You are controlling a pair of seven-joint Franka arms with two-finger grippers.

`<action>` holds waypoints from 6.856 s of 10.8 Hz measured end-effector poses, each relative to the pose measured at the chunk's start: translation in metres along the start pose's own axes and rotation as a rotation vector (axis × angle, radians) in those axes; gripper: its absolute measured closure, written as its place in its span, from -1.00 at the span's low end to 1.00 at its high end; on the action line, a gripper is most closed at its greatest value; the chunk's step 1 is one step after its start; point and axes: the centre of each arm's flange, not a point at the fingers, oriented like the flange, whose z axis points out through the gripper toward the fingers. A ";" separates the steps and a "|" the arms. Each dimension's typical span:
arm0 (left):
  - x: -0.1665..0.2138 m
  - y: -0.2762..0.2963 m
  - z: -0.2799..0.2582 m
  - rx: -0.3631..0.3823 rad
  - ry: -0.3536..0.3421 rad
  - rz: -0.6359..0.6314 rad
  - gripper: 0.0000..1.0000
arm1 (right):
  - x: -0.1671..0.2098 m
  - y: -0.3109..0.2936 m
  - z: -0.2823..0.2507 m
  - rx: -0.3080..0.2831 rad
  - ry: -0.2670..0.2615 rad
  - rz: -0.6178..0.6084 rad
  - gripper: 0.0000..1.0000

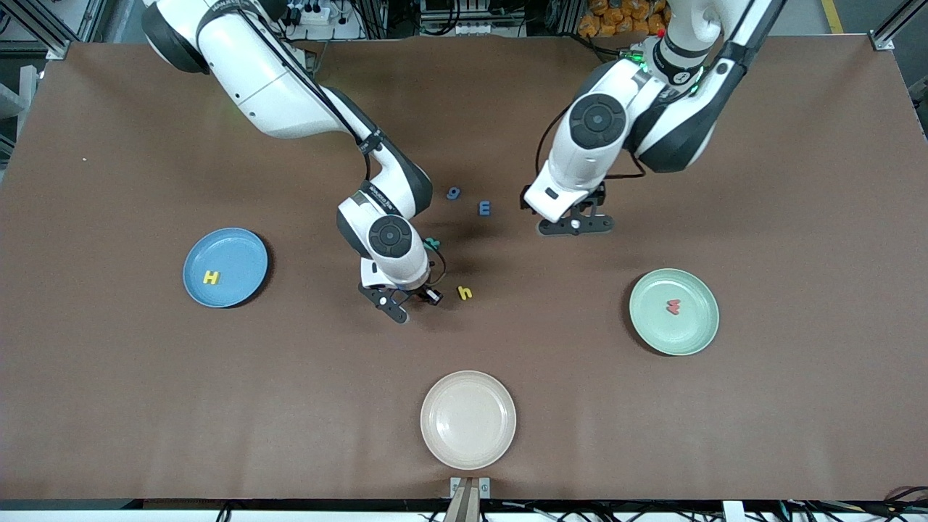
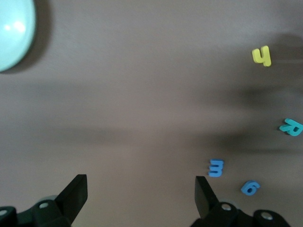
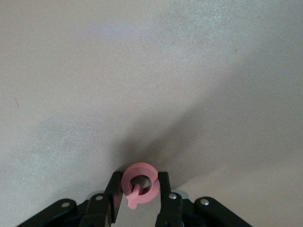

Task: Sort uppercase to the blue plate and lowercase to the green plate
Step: 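Carry the pink Q to the blue plate while the left gripper grasps blue m, then release the Q on the blue plate while the left gripper carries blue m, then open the left gripper over the green plate while the right gripper grasps W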

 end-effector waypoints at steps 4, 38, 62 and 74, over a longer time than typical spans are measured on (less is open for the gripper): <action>-0.052 0.053 0.053 -0.069 0.029 -0.020 -1.00 | 0.002 0.002 -0.006 -0.049 -0.007 -0.046 0.29; -0.092 0.116 0.195 0.001 0.071 0.054 0.46 | 0.297 0.370 0.002 -0.284 -0.489 -0.825 -0.39; 0.160 -0.303 -0.054 -0.033 0.040 0.053 0.46 | -0.007 0.125 -0.066 -0.175 -0.253 -0.324 -0.62; 0.189 -0.280 0.099 -0.051 -0.022 -0.058 0.46 | -0.061 0.179 -0.023 0.068 -0.080 -0.362 -0.52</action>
